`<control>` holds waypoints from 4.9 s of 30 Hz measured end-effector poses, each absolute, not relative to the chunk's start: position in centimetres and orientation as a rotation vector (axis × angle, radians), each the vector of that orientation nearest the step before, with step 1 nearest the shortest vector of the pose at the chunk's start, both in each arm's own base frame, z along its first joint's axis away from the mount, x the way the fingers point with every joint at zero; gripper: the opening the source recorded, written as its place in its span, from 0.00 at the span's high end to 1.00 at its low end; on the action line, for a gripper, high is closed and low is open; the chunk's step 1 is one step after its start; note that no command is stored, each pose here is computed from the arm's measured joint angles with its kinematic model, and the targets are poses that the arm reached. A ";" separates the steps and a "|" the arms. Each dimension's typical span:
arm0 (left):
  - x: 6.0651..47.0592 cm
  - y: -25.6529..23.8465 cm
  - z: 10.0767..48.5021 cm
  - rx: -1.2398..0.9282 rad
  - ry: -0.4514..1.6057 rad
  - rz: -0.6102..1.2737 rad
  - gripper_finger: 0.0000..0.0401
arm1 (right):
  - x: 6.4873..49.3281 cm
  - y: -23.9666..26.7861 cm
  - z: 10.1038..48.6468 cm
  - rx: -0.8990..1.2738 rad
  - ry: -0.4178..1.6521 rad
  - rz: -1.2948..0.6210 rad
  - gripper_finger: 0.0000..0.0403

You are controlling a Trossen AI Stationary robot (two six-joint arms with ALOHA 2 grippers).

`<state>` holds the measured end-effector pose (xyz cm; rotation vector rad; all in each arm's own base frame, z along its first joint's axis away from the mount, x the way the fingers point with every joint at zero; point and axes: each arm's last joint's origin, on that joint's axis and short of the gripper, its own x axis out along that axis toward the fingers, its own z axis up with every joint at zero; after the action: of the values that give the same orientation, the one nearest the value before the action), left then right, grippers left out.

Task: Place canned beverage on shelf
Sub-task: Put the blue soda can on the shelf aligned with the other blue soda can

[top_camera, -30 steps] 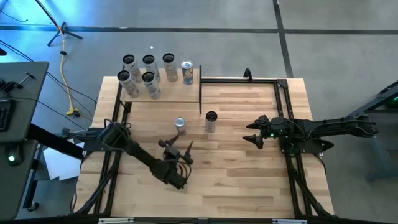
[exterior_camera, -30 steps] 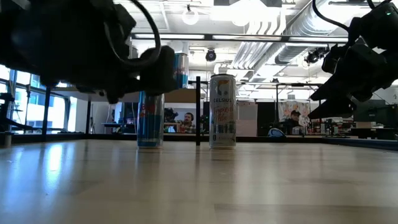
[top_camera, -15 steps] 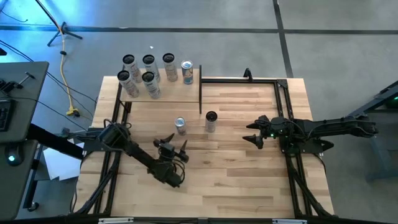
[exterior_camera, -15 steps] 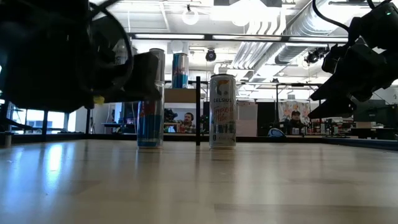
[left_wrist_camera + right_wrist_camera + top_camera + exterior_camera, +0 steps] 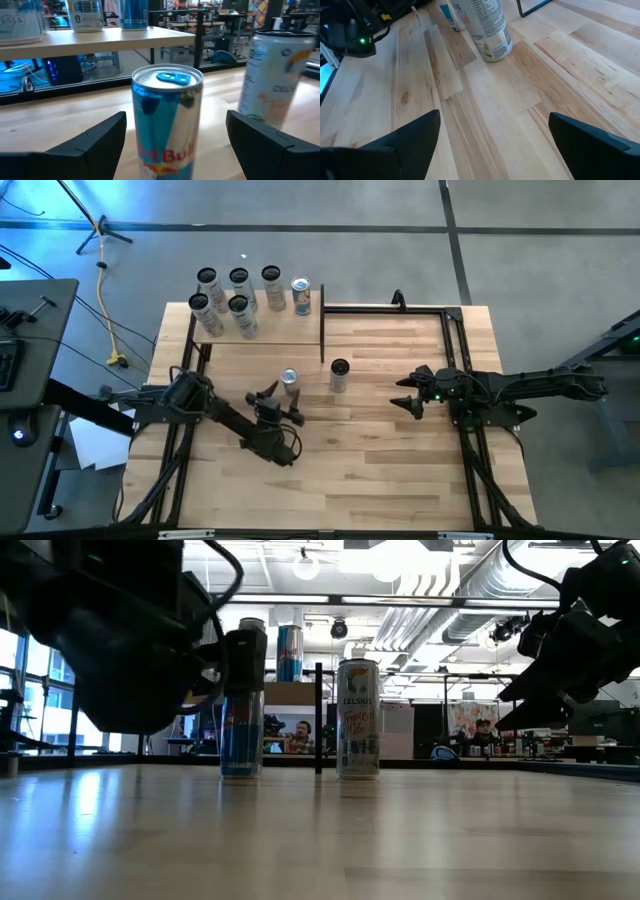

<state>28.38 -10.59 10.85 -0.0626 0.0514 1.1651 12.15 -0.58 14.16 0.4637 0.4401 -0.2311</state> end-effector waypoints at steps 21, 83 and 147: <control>29.9 -6.6 10.8 -0.022 0.029 1.277 0.23 | 12.2 -0.6 14.2 0.465 0.441 -0.226 0.11; 30.0 -8.3 10.6 -0.084 -0.025 1.220 0.45 | 12.2 -0.6 14.2 0.465 0.441 -0.226 0.11; 33.0 -8.3 15.8 -0.091 -0.038 1.240 0.51 | 12.2 -0.6 14.2 0.465 0.440 -0.227 0.11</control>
<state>33.01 -8.30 15.83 -0.0911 -0.0383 1.2404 12.15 -0.57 14.16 0.4649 0.4404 -0.2268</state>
